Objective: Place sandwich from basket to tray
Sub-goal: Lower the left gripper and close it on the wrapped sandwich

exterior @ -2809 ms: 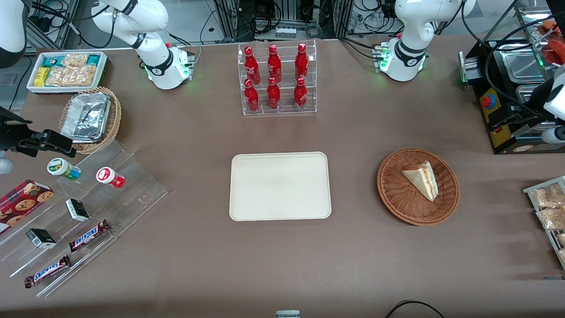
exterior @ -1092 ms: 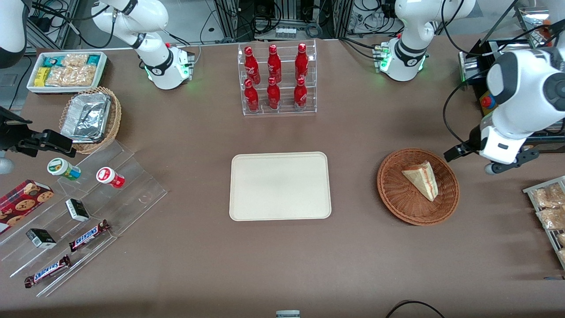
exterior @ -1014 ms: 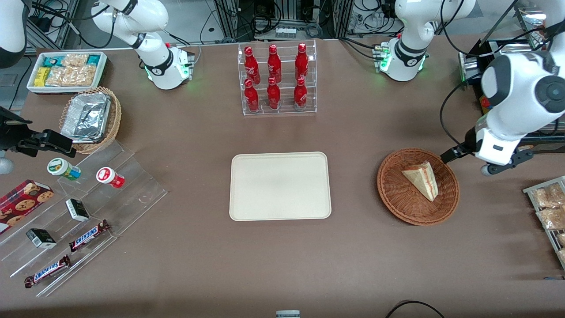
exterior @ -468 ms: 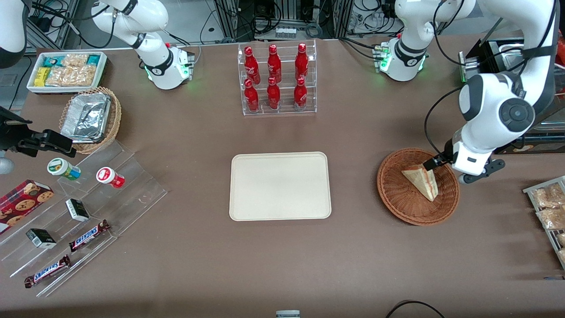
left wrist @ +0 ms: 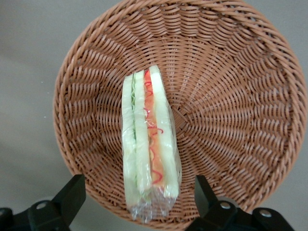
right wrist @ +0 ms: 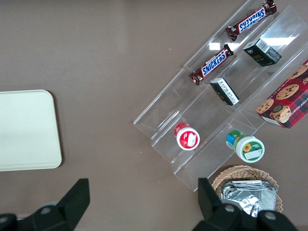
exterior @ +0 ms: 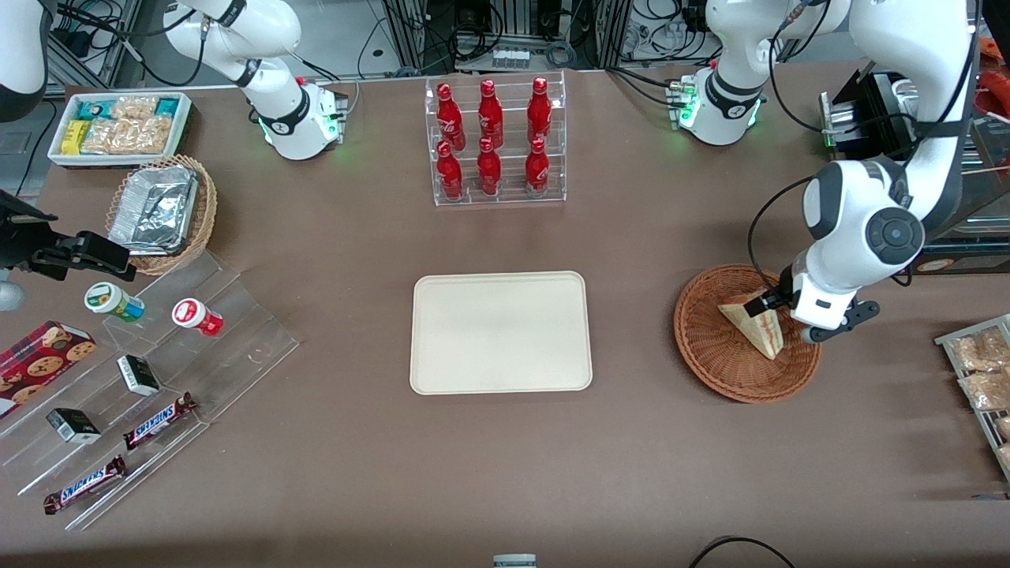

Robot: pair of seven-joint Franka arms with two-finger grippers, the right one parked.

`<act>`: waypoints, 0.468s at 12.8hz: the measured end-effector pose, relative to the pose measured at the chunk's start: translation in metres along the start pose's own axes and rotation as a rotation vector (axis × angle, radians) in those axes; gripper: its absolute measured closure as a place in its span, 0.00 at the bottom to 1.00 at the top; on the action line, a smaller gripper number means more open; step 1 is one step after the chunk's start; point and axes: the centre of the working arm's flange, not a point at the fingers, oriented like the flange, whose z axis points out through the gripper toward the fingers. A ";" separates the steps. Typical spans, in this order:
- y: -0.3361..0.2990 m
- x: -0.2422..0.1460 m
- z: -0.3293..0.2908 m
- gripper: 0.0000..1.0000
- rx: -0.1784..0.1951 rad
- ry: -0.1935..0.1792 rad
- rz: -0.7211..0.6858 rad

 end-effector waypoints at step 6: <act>0.007 0.004 0.032 0.04 -0.012 -0.013 -0.038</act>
